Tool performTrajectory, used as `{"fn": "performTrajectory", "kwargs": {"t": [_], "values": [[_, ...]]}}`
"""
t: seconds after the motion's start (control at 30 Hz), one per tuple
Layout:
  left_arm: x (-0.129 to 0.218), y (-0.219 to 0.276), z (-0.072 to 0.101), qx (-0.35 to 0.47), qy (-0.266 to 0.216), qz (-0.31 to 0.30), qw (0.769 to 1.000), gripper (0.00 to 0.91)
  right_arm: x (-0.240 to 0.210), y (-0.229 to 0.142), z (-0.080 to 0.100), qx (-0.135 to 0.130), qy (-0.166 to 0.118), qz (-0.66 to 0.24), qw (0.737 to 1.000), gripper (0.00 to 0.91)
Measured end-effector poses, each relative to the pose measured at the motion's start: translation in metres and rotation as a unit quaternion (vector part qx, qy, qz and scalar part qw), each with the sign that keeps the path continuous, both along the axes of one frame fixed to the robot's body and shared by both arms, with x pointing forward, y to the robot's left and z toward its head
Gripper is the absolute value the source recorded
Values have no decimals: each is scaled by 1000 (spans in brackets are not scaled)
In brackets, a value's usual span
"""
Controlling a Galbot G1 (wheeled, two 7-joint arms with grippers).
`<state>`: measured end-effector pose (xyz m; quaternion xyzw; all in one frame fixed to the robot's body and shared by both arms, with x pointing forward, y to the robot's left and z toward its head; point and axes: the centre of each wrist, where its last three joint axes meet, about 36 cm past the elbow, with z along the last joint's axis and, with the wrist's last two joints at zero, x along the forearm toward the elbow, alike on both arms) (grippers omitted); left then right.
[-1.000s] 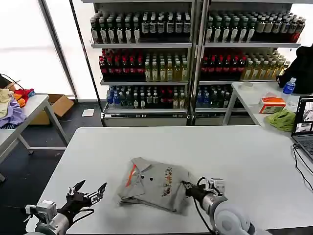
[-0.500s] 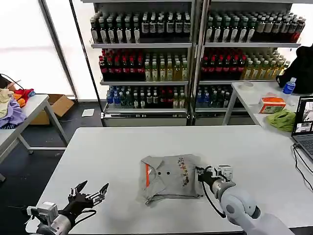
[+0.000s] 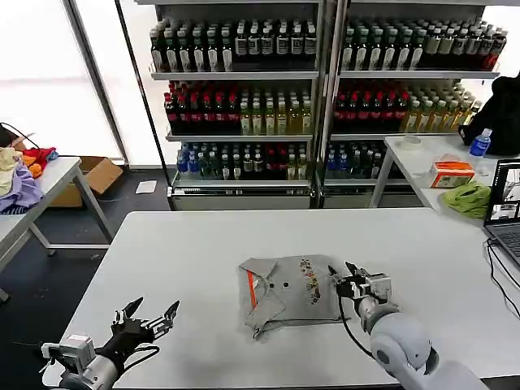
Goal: Fold and organize the clothes.
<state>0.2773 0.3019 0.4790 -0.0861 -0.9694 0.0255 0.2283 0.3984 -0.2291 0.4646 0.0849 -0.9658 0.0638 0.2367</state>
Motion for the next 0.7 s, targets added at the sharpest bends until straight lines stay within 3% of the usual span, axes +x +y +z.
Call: {"fn": "performTrajectory", "kwargs": {"t": [0.3, 0.7], "values": [[-4, 0, 1, 0, 1, 4, 1000, 907, -36, 20, 0, 6, 12, 26, 1000, 907], [-2, 2, -2, 1, 6, 4, 1000, 907, -56, 24, -8, 23, 50, 18, 998, 907]]}}
